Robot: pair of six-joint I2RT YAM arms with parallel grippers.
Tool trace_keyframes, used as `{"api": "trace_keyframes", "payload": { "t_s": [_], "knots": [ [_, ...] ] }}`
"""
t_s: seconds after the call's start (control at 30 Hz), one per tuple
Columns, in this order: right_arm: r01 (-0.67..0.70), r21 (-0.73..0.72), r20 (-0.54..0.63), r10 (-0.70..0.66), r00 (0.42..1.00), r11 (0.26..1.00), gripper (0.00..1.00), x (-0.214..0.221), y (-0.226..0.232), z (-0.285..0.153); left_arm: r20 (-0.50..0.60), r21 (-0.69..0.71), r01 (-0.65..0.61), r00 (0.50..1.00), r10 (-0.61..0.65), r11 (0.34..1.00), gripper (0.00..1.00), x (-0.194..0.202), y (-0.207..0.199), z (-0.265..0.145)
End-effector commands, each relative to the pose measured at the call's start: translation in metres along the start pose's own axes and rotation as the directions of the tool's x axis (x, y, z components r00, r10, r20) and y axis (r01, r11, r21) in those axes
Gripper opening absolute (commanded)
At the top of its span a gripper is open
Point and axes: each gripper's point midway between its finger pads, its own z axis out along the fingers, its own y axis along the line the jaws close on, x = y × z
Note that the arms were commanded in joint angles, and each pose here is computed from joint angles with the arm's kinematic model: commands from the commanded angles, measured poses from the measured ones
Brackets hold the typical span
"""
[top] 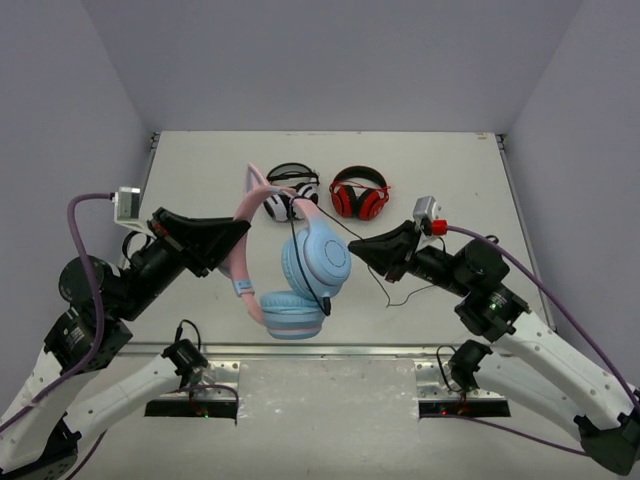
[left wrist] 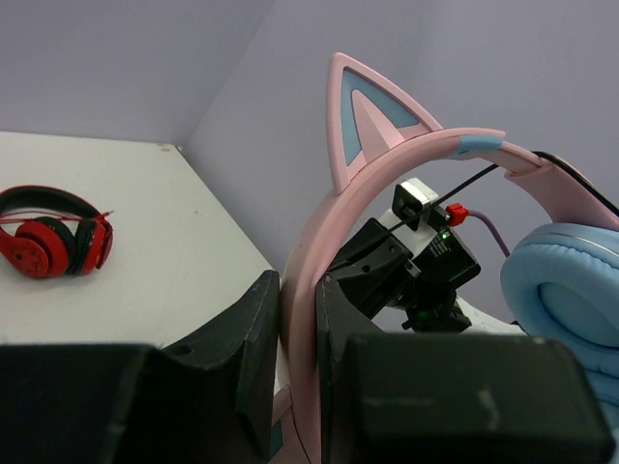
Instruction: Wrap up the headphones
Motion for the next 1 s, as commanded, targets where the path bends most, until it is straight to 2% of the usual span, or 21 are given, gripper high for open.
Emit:
{"api": "trace_keyframes", "payload": {
  "t_s": [0.0,0.1,0.23,0.33,0.53,0.77,0.9,0.97],
  "knots": [
    [-0.023,0.021,0.017,0.023,1.000,1.000,0.01,-0.003,-0.004,0.002,0.185,0.103,0.057,0.980,-0.075,0.993,0.01,-0.048,-0.031,-0.011],
    [-0.036,-0.061,-0.039,0.034,0.999,0.997,0.01,0.007,0.006,0.010,0.216,0.148,0.079,0.970,-0.110,0.986,0.00,-0.055,-0.039,-0.016],
    [-0.061,-0.095,-0.047,0.057,0.997,0.994,0.02,0.012,0.011,0.012,0.244,0.193,0.098,0.959,-0.145,0.976,0.00,-0.064,-0.048,-0.017],
    [-0.069,-0.119,-0.026,0.067,0.997,0.990,0.12,0.015,0.014,0.012,0.273,0.243,0.115,0.945,-0.182,0.963,0.00,-0.074,-0.057,-0.019],
    [-0.113,-0.164,-0.044,0.108,0.993,0.980,0.15,0.032,0.020,0.013,0.288,0.304,0.137,0.930,-0.227,0.943,0.00,-0.080,-0.068,-0.010],
    [-0.152,-0.208,-0.050,0.144,0.988,0.966,0.14,0.041,0.027,0.018,0.345,0.260,0.151,0.908,-0.238,0.954,0.00,-0.093,-0.060,0.002],
    [-0.176,-0.211,-0.060,0.167,0.984,0.961,0.02,0.052,0.026,0.019,0.377,0.185,0.160,0.900,-0.221,0.970,0.00,-0.103,-0.052,0.011],
    [-0.186,-0.209,-0.061,0.177,0.982,0.960,0.02,0.056,0.026,0.020,0.428,0.095,0.180,0.881,-0.204,0.979,0.00,-0.111,-0.035,0.013]
  ]
}}
